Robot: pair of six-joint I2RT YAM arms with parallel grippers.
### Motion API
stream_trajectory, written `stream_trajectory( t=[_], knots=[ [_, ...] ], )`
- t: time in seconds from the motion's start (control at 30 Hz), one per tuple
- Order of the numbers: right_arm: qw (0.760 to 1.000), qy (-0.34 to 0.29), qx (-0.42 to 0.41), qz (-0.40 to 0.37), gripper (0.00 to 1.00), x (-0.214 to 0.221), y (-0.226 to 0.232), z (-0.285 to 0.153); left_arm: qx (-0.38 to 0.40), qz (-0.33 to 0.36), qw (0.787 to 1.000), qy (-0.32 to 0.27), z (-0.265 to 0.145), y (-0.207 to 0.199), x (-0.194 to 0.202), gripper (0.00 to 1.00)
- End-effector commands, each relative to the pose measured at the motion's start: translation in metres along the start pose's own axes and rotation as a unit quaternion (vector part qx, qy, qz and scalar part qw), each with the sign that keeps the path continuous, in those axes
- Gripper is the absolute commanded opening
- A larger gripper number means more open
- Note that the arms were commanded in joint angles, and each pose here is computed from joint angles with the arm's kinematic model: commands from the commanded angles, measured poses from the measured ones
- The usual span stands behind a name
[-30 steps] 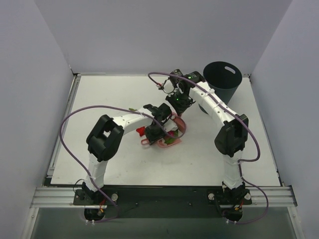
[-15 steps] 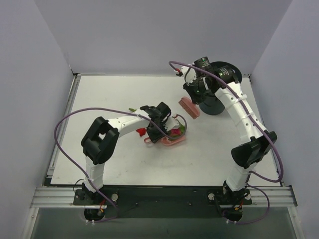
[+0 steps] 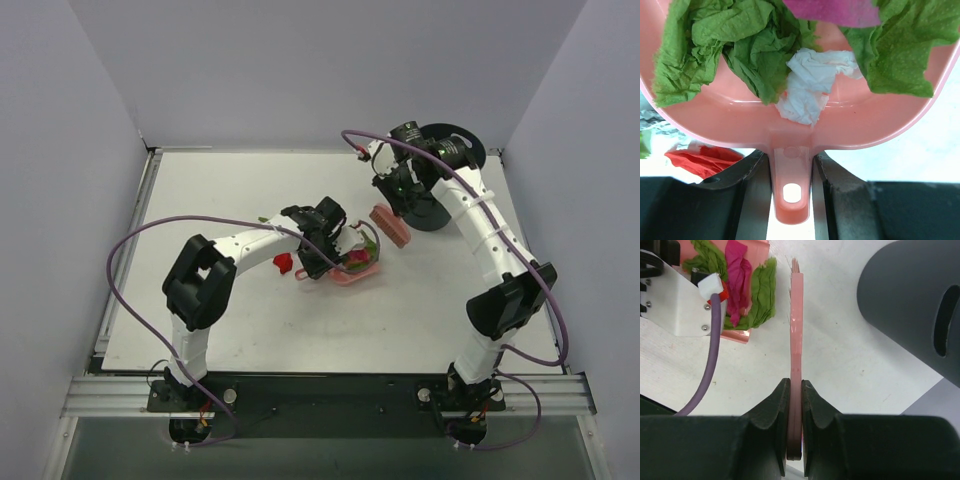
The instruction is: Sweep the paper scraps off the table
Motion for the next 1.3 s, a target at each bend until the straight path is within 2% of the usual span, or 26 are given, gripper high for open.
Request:
stream_trajectory(
  t=[0.0,0.37,0.5,0.73,0.97,1.1,1.17,1.2,1.23,1.27],
  knots=[
    [1.0,0.021,-0.009,0.011,0.0,0.013,0.007,-0.004,0.002,0.007,0.997,-0.08,-0.033,-0.002,-0.034,0.0],
    [0.998,-0.01,-0.063,-0.017,0.0,-0.005,0.039,-0.013,0.0,0.004,0.997,-0.081,-0.031,0.0,-0.046,0.0],
    [1.0,-0.009,-0.026,-0.007,0.0,-0.005,0.025,-0.016,-0.002,0.007,0.996,-0.086,-0.035,0.0,-0.048,0.0],
    [0.997,-0.036,0.07,0.019,0.0,0.005,-0.021,-0.055,-0.007,0.017,0.995,-0.102,-0.051,0.001,-0.054,0.0],
    [0.994,-0.042,0.078,0.066,0.0,0.036,-0.024,-0.08,-0.022,0.018,0.993,-0.115,-0.078,0.007,-0.078,0.0],
    [0.99,-0.043,0.079,0.11,0.0,0.075,-0.016,-0.11,-0.044,0.013,0.988,-0.145,-0.11,0.018,-0.107,0.0],
    [0.99,-0.019,0.078,0.12,0.0,0.099,-0.01,-0.109,-0.059,0.018,0.985,-0.163,-0.131,0.023,-0.125,0.0],
    [0.988,-0.025,0.088,0.122,0.0,0.11,-0.005,-0.117,-0.059,0.018,0.989,-0.138,-0.119,0.025,-0.126,0.0],
    [0.988,-0.01,0.083,0.131,0.0,0.122,-0.005,-0.11,-0.076,0.021,0.98,-0.183,-0.145,0.028,-0.14,0.0],
    [0.987,-0.004,0.084,0.14,0.0,0.131,-0.004,-0.109,-0.079,0.024,0.979,-0.186,-0.145,0.028,-0.143,0.0]
  ],
)
Point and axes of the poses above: each gripper's point midway between its finger pads, its own z axis out along the fingers, its own y axis along the line the jaws close on, x = y × z, the point moved 8 cm from there along -z, back along the fingers, and after that the axes turned 8 degrees about -z, right-handed, at the moved point
